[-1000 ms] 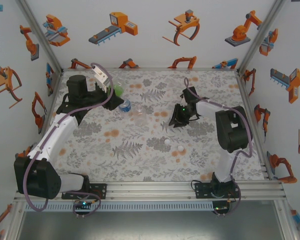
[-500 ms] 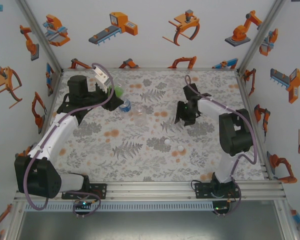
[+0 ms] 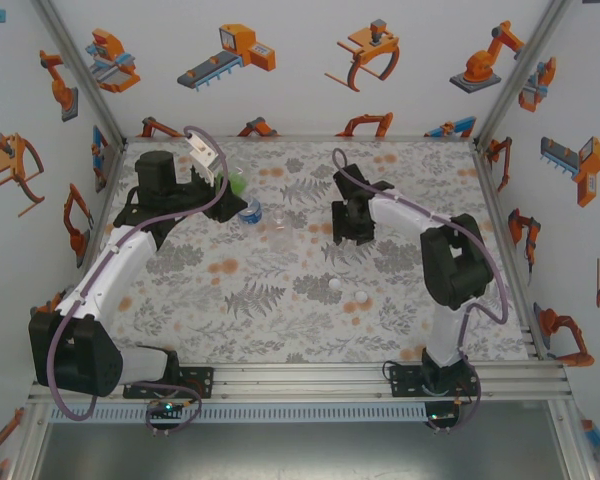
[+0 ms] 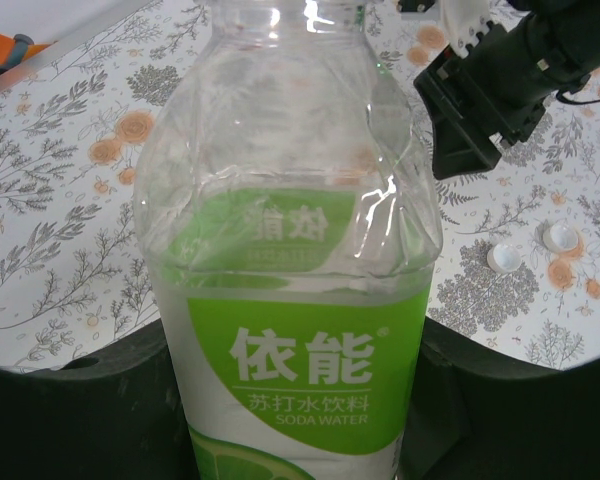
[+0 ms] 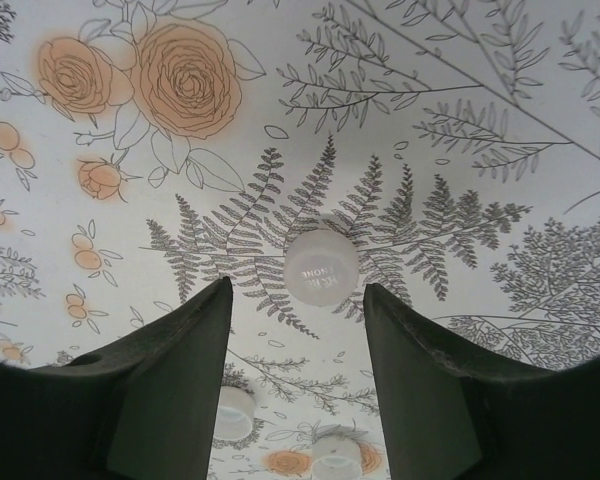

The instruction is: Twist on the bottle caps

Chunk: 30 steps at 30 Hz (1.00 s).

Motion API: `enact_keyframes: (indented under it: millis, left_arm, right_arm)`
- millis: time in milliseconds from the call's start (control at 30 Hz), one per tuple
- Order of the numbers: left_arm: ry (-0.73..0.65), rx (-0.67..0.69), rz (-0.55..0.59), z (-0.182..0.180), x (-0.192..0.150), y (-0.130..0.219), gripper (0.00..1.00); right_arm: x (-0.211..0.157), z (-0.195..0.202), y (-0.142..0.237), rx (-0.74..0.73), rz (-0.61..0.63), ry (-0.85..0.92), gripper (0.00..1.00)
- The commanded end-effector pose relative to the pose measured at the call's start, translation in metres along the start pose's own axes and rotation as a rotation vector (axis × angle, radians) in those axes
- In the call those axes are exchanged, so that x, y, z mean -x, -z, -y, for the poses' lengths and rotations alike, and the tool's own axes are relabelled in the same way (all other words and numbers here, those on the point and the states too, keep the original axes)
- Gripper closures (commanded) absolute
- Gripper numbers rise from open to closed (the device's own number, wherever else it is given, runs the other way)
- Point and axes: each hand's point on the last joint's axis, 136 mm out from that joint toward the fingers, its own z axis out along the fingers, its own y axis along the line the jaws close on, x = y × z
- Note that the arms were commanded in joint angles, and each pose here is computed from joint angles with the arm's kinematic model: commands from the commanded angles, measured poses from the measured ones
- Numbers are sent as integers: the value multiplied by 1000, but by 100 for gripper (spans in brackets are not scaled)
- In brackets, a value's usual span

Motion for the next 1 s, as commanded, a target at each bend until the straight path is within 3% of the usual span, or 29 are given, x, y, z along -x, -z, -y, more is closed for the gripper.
enact_keyframes:
  millis: [0, 333, 967]
  left_arm:
    - [-33, -3, 43, 2, 19, 6, 95]
    - [-29, -9, 44, 3, 19, 5, 95]
    - [-33, -5, 46, 4, 20, 6, 95]
  right_arm:
    - [-3, 3, -5, -41, -16, 17, 49]
    - [-12, 1, -15, -19, -34, 2, 56]
    - [-13, 8, -14, -43, -22, -14, 56]
